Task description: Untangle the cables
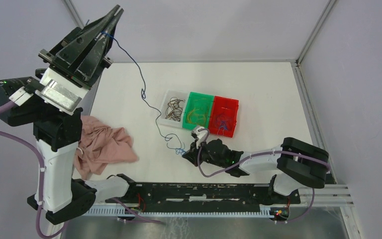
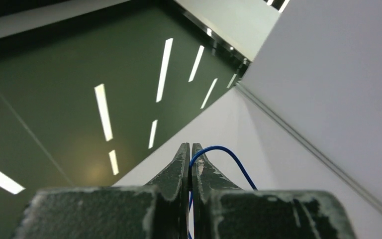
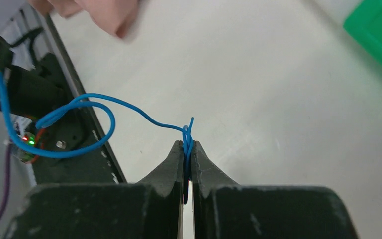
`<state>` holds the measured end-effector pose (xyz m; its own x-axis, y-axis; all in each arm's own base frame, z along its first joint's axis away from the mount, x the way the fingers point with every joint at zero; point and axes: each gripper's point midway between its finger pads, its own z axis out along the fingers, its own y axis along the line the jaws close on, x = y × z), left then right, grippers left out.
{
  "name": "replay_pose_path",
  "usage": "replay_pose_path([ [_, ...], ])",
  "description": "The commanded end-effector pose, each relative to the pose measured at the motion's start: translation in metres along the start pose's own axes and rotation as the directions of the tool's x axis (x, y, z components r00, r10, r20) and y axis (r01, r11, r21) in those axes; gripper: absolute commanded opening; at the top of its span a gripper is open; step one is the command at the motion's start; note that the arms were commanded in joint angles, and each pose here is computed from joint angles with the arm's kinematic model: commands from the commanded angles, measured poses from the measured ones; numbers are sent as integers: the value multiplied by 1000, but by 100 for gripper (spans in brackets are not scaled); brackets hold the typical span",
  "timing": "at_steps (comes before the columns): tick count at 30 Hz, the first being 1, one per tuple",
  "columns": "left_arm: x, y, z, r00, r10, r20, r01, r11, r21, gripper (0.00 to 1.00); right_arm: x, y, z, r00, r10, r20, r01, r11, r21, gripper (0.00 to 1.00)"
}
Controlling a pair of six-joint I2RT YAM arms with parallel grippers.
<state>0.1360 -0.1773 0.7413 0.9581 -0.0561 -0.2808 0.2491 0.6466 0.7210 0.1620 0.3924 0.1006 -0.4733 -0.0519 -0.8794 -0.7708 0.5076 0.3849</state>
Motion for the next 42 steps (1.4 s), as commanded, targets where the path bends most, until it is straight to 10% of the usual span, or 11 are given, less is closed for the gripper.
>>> replay_pose_path([
  [1, -26, 53, -2, 981, 192, 24, -182, 959, -215, 3, 19, -22, -11, 999, 42, 13, -42, 996, 76, 1],
  [14, -108, 134, -6, 814, 579, 51, -475, 713, -516, 3, 77, -62, -42, 993, 109, -42, -98, 974, 205, 1],
  [24, 25, 2, -16, 970, 212, -122, -214, 977, -1, 3, -49, -32, -60, 999, 31, 37, -40, 961, 274, 0],
  [30, 92, -91, -58, 953, 34, -303, 32, 977, 213, 3, -127, -44, -102, 998, -61, -31, 68, 906, 417, 0],
  [42, 97, -150, -92, 930, -127, -345, 235, 927, 292, 3, -168, -151, -146, 966, -94, -242, 241, 674, 699, 0],
])
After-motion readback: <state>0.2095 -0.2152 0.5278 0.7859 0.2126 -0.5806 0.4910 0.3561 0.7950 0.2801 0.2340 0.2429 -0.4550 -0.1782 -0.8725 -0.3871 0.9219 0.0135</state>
